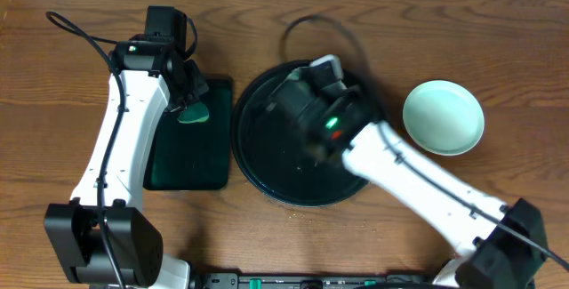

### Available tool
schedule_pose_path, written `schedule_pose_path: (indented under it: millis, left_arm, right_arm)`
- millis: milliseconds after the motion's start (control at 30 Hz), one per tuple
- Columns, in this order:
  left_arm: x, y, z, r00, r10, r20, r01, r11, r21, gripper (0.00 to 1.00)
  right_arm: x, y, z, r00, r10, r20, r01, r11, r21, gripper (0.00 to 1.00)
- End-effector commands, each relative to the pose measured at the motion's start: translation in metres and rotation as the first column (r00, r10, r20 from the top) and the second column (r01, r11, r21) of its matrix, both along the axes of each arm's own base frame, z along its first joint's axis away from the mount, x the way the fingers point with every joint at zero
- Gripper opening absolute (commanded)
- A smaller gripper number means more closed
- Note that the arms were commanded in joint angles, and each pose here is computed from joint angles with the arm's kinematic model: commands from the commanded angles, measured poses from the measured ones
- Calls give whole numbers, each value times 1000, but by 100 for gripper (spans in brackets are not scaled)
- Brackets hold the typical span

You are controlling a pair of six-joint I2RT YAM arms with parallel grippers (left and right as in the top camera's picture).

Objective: Clean dirty plates on tray and stack at the side
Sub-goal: 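Lift light-green plate with right gripper and stack it on plates at right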

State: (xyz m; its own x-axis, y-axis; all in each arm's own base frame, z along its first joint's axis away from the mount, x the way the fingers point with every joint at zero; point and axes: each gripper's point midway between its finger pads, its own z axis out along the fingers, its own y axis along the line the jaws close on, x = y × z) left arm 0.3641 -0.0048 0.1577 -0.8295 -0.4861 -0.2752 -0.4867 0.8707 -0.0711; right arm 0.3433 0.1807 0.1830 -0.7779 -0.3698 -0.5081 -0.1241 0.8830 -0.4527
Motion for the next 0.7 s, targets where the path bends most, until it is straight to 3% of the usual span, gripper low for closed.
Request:
schedule_pose_path:
  millis: [0,133,233,333,500,667]
  left_arm:
    - [-4,2,-7,999,-13,-31,13,1000,11,7]
    - [-5,2,-7,999,-17,-33,18,1000,13,7]
    - [-4,2,-7,999,-41,-35,42,999,19,7]
    - [-5,2,-7,998,-49,-36,50,999,21,7]
    - [-5,2,-7,998,-49,-36,50,999,20,7]
    - [-5,4,-7,998,-49,-38,50,998,32,7]
  right_arm:
    - [-9,10,-26,954,102,-283,11,929,369,1]
    - [6,-21,-27,919,103,-381,148,805,574,1]
    - [24,-69,-24,914,5,-406,280,716,639,1]
    - [37,-130,-24,901,-151,-408,399,660,637,1]
    - [33,-243,-41,777,-473,-417,629,555,544,1]
    - [11,-288,-64,681,-572,-457,730,482,484,1]
